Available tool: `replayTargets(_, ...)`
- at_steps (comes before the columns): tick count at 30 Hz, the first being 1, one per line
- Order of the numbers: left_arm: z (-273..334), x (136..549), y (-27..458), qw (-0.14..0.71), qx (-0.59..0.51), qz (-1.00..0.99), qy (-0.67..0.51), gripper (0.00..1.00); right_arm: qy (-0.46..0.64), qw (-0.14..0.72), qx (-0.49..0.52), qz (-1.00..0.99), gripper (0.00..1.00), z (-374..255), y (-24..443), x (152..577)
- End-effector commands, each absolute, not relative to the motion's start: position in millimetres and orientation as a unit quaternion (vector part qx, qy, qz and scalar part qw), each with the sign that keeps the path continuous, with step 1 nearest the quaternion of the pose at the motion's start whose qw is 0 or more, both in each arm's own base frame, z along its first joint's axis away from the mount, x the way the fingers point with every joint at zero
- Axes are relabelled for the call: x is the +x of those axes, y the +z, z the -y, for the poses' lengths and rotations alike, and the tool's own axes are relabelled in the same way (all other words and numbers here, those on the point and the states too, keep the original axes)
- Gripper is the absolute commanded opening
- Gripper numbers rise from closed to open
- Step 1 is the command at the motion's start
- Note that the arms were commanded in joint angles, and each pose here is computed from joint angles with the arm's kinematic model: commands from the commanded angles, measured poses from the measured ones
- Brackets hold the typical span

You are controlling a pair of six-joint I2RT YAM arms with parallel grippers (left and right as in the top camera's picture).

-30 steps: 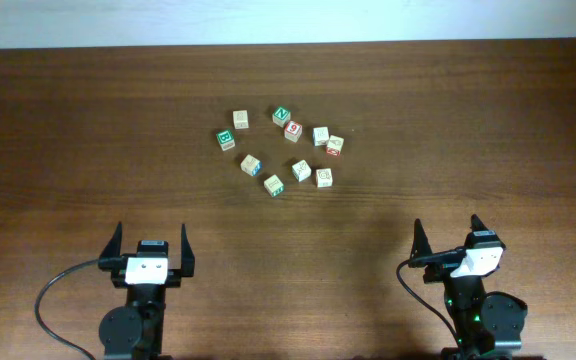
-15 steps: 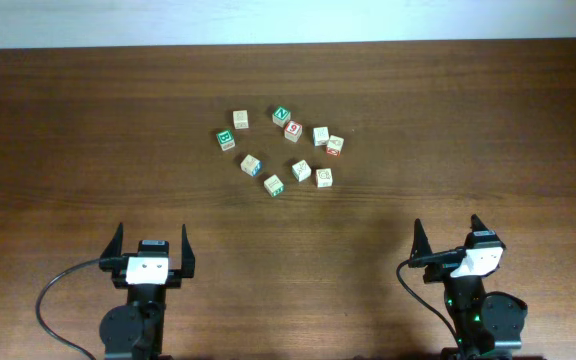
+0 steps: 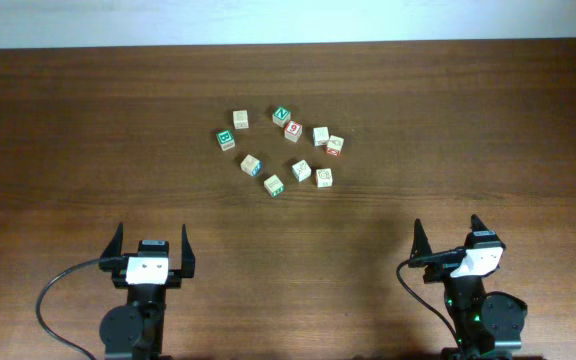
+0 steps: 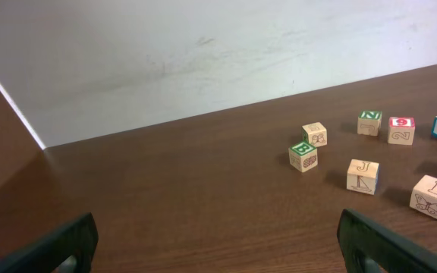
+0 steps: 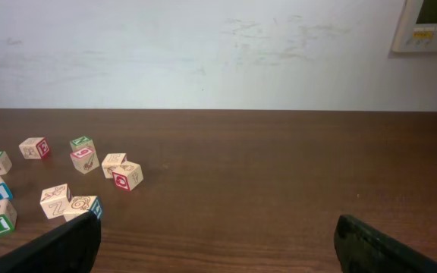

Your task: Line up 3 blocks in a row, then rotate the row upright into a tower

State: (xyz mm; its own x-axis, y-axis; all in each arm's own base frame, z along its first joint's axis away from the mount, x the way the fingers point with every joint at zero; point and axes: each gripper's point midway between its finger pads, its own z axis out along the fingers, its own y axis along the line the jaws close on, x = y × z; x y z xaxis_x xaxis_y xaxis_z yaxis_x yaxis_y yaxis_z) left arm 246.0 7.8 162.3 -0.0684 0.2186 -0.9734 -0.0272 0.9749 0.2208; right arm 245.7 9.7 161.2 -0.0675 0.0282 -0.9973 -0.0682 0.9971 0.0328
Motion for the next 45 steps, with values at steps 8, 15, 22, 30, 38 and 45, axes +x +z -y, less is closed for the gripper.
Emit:
replayTargets(8,1.3,246.1,155.4,0.673,0.089,-0.731,0.074,0.99,0.03,0.682,-0.008,-0.73,0.98,-6.3,158.4,245.9)
replayTargets(15,1.2,246.1,157.0,0.674,0.087,-0.73,0.072,0.99,0.03,0.688,-0.009,-0.725,0.98,-6.5,162.4,246.1)
replayTargets(22,1.1,244.6,180.5,0.684,0.073,-0.723,0.061,0.99,0.044,0.704,-0.031,-0.708,0.98,-15.3,179.2,244.9)
replayTargets(30,13.1,252.2,199.5,0.667,0.098,-0.738,0.033,0.99,0.072,0.701,-0.061,-0.707,0.98,-29.3,209.7,245.0)
replayTargets(38,44.5,292.3,239.9,0.592,0.153,-0.789,-0.055,0.99,0.153,0.604,-0.104,-0.775,0.98,-57.7,260.8,274.0)
replayTargets(45,75.1,366.2,272.3,0.411,0.174,-0.877,-0.177,0.99,0.235,0.394,-0.083,-0.885,0.98,-74.9,269.4,319.3)
